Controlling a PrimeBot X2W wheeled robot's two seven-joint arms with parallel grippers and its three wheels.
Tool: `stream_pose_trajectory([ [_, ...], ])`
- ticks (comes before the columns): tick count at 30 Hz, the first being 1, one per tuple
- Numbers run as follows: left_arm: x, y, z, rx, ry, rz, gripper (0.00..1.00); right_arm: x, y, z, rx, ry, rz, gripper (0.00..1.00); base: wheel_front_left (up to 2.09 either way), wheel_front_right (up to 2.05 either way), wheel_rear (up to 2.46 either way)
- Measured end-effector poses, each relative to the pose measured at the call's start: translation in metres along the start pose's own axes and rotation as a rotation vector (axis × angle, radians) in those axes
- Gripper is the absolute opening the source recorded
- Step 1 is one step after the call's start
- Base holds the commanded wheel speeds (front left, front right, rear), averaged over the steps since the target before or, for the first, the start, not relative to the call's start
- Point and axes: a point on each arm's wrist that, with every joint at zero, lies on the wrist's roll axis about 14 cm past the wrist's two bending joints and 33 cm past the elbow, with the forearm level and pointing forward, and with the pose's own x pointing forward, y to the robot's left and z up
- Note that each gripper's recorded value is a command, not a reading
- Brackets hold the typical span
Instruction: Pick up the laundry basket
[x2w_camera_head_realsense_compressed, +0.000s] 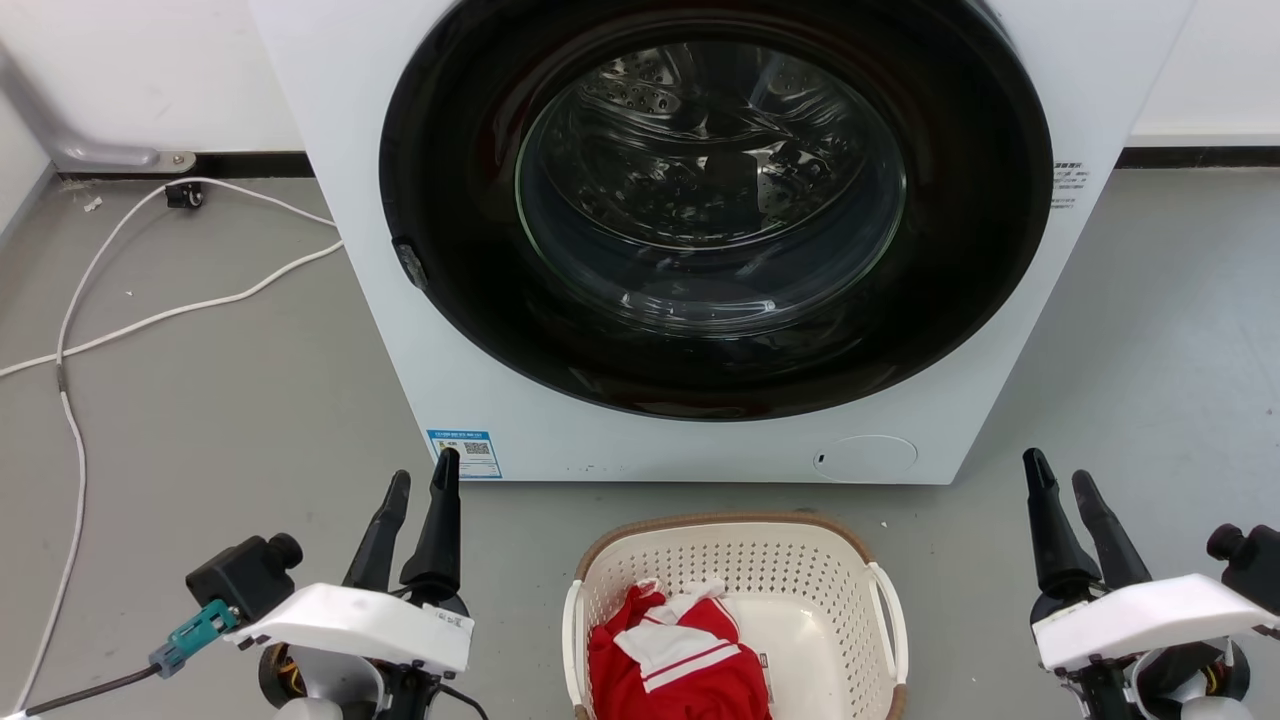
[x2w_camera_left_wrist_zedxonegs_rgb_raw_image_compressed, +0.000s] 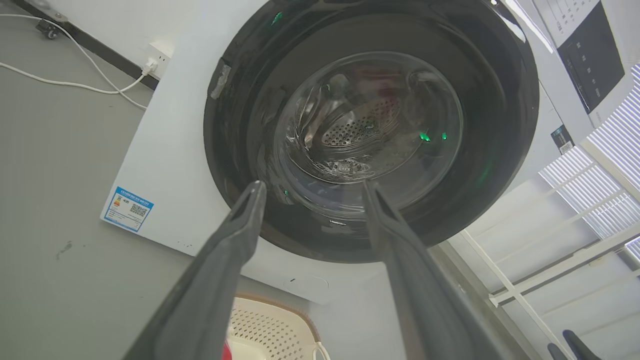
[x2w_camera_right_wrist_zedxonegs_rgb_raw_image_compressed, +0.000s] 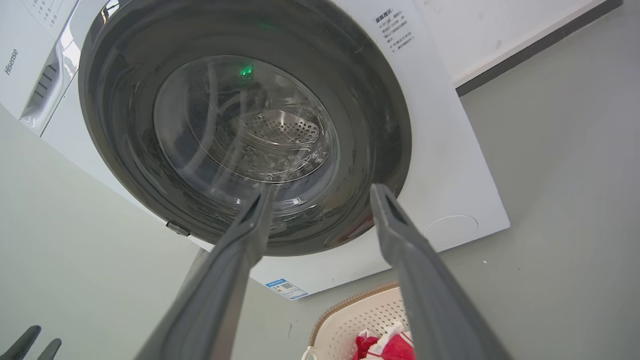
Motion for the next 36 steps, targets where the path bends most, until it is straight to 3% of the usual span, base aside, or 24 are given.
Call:
stream_pose_trajectory([
  [16,0.0,-0.011,-0.002,0.245,0.003,-0.057,1.0,-0.003,0.014,-0.002,-0.227,0.015,0.047,1.0,0.0,0.0,0.0],
  [36,-0.002,-0.021,-0.009,0.463,0.002,-0.106,1.0,-0.008,0.014,-0.003,-0.443,0.031,0.048,1.0,0.0,0.0,0.0],
])
